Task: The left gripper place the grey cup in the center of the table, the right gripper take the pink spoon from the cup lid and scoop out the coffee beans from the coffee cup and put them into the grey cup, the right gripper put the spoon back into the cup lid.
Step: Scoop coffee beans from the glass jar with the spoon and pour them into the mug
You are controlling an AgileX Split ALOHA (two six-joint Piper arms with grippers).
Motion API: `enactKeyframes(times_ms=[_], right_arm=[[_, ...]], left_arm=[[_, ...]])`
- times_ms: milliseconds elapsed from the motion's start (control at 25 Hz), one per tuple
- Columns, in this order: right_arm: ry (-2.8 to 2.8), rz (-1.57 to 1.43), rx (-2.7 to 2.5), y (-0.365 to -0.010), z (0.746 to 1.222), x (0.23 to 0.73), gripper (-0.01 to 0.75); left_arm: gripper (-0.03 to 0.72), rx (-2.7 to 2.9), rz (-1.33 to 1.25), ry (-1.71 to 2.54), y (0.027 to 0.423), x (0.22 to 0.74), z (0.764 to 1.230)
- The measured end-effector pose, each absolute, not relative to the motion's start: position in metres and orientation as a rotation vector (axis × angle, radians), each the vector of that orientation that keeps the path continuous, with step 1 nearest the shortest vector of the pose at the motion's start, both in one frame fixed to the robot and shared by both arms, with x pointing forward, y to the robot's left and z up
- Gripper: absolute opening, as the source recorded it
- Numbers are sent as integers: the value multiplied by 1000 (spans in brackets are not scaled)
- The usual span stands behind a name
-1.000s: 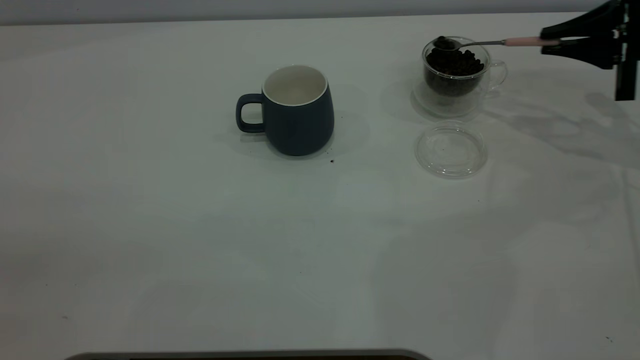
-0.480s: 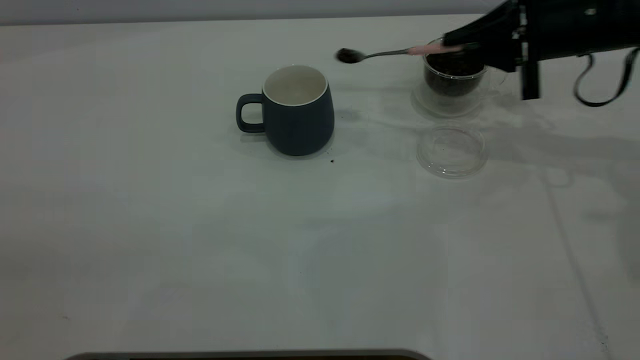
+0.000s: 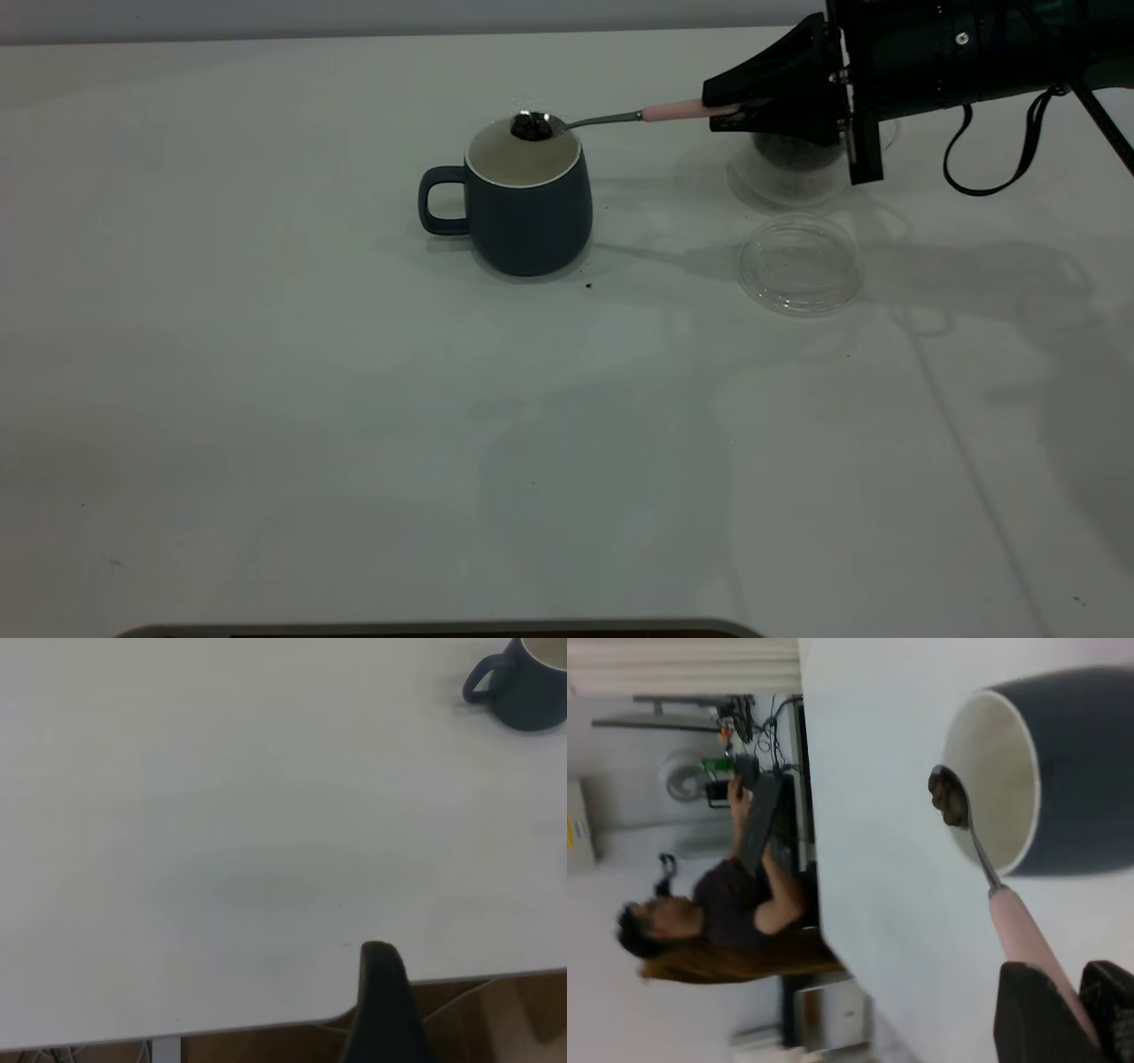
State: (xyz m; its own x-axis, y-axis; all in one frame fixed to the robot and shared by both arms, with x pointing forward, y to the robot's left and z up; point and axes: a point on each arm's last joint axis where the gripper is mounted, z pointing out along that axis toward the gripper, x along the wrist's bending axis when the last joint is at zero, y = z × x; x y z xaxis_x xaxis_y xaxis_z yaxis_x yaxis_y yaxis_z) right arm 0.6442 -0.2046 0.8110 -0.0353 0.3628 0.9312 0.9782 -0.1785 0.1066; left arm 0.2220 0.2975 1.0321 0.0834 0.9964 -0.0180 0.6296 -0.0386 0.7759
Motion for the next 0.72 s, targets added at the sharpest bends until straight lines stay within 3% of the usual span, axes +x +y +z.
enactKeyframes(times_ms=[320,720], right_arm=[[-1957,-1539,-1273,-205,811,648,114],[-2038,-1529,-1273,-201,822,650,114]], left_arm=[[565,1738,748,1613,297,222,1032],[565,1739,749,1612,297,222,1032]])
